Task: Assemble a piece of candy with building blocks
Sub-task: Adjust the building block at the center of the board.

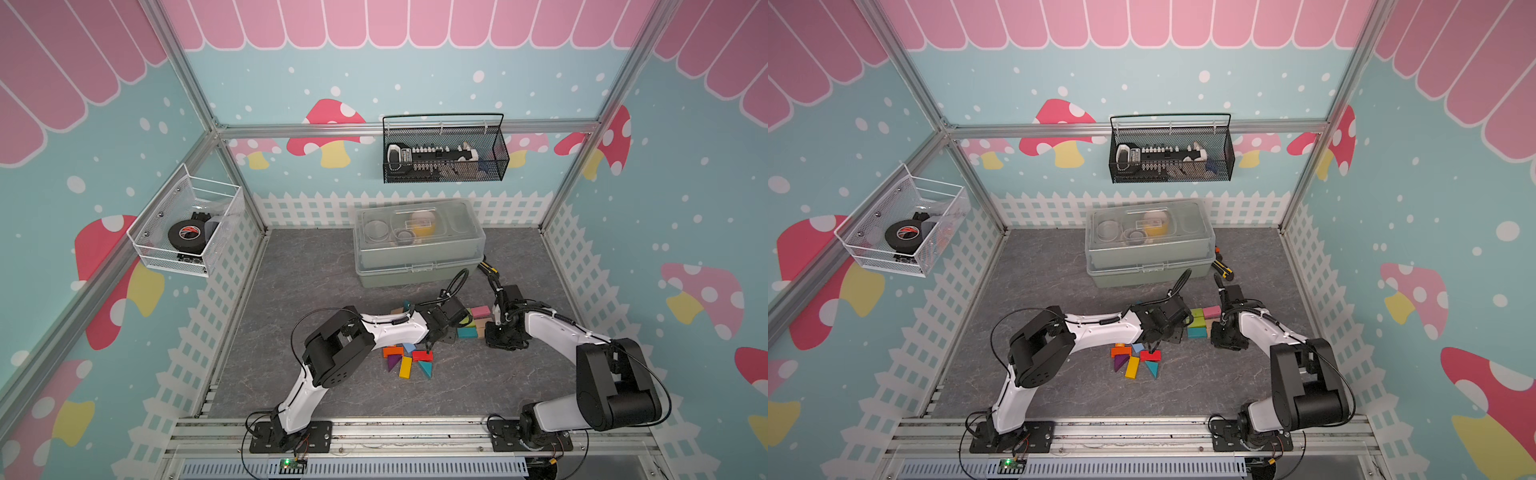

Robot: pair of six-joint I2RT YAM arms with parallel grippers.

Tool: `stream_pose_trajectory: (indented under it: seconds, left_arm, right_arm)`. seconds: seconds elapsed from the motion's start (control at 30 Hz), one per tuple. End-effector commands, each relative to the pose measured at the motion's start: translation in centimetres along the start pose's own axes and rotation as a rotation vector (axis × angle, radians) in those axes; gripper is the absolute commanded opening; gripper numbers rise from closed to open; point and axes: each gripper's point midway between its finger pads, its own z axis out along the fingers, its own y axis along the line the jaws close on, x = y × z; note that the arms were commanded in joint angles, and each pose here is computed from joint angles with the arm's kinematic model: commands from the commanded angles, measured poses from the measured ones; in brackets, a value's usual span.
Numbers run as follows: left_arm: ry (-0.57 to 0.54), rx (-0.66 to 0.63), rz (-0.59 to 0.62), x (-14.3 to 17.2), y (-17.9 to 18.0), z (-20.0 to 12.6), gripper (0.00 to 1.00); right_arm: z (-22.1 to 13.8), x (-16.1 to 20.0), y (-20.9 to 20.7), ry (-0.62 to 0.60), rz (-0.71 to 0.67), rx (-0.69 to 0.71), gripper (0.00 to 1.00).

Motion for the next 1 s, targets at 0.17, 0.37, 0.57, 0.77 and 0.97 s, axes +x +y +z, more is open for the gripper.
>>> stream_pose_trajectory:
  seconds: [0.17,0.37,0.57,0.77,0.97]
  left_arm:
    - [-0.01,0.014,0.007,-0.2,-0.6,-0.2,0.47]
    - [-0.008,0.013,0.009,-0.2,-0.6,0.0,0.46]
    - [-0.007,0.011,0.01,-0.2,-0.6,0.1,0.47]
    - [-0.006,0.011,0.011,-0.1,-0.6,0.1,0.47]
    - [-0.008,0.011,0.01,-0.2,-0.6,0.0,0.47]
  right_arm:
    - [1.0,-0.4,0.4,0.003,0.013,-0.009,0.33]
    - [1.3,-1.0,0.6,0.002,0.011,-0.015,0.32]
    - [1.4,-1.1,0.7,0.004,0.007,-0.02,0.32]
    - [1.1,-1.0,0.8,0.003,-0.007,-0.022,0.32]
    - [-0.3,-1.0,-0.7,-0.017,-0.028,0.062,0.33]
